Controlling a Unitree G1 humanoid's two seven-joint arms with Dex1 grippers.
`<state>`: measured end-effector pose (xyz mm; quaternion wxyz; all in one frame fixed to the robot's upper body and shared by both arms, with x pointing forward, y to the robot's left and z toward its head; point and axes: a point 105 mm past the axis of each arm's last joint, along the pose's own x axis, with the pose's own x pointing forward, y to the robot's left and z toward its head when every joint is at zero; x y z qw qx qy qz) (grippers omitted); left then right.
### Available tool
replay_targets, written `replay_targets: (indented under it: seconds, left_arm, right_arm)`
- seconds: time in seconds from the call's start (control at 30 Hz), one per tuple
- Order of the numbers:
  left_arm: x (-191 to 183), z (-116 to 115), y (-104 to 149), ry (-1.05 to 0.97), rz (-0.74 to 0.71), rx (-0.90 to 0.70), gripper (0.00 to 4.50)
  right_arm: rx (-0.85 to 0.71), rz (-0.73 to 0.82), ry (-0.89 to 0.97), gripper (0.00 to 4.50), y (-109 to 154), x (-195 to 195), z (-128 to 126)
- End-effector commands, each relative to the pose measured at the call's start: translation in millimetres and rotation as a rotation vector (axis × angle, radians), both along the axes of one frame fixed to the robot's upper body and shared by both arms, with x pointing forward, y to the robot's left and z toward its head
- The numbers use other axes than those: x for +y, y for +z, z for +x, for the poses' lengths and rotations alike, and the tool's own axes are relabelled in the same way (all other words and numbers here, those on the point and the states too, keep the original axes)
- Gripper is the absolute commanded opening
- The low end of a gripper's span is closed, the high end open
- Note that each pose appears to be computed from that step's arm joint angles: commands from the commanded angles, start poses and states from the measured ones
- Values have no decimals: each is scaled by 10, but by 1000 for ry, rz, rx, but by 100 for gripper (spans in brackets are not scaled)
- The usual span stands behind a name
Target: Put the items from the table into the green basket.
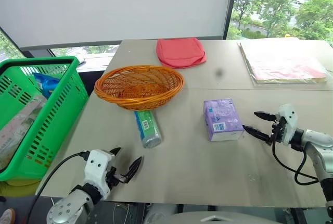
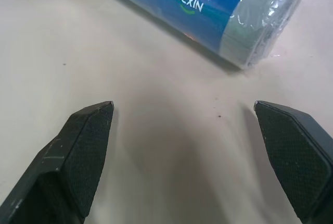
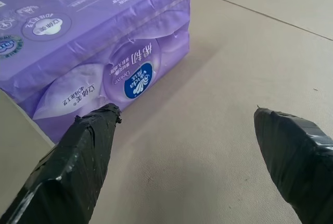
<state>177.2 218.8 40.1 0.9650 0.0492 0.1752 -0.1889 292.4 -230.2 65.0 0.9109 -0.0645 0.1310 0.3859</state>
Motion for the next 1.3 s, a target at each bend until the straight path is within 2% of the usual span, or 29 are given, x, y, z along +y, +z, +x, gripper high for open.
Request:
replay_targets:
  seconds: [0.03, 0.13, 0.2, 0.37, 0.53, 0.7, 0.77, 0.93, 1.03, 1.13, 1.3]
  left_arm:
    - [15, -10, 163, -14, -6, -48, 447]
    - [-112, -92, 456, -97, -185, -99, 447]
    - [-46, -113, 680, -118, -228, -139, 447]
    - [83, -182, 1091, -202, -160, -172, 447]
    - [264, -188, 1377, -154, -80, -239, 447]
    - [358, -242, 1562, -110, 4, -268, 447]
    - [403, -276, 1618, -76, 25, -281, 447]
    - [357, -431, 1593, -40, 24, -230, 447]
    - [355, -484, 1573, 5, 14, -225, 447]
    - [368, -502, 1550, 38, 11, -224, 450]
    - [331, -512, 1473, 38, 9, -207, 450]
  right_arm:
    - [-113, 11, 1, 450, 283, 6, 128]
    - [-160, 50, 42, 450, 537, 184, 235]
    - [-200, 58, 126, 450, 745, 411, 285]
    - [-303, 12, 390, 450, 1143, 1052, 323]
    - [-441, -78, 650, 450, 1362, 1760, 315]
    - [-478, -112, 831, 450, 1410, 2261, 273]
    - [-474, -123, 844, 450, 1403, 2419, 307]
    - [-461, -299, 867, 450, 1140, 2594, 425]
    - [-458, -320, 853, 450, 1091, 2670, 474]
    - [-470, -342, 853, 372, 1058, 2707, 487]
    - [-499, -364, 864, 134, 1044, 2715, 479]
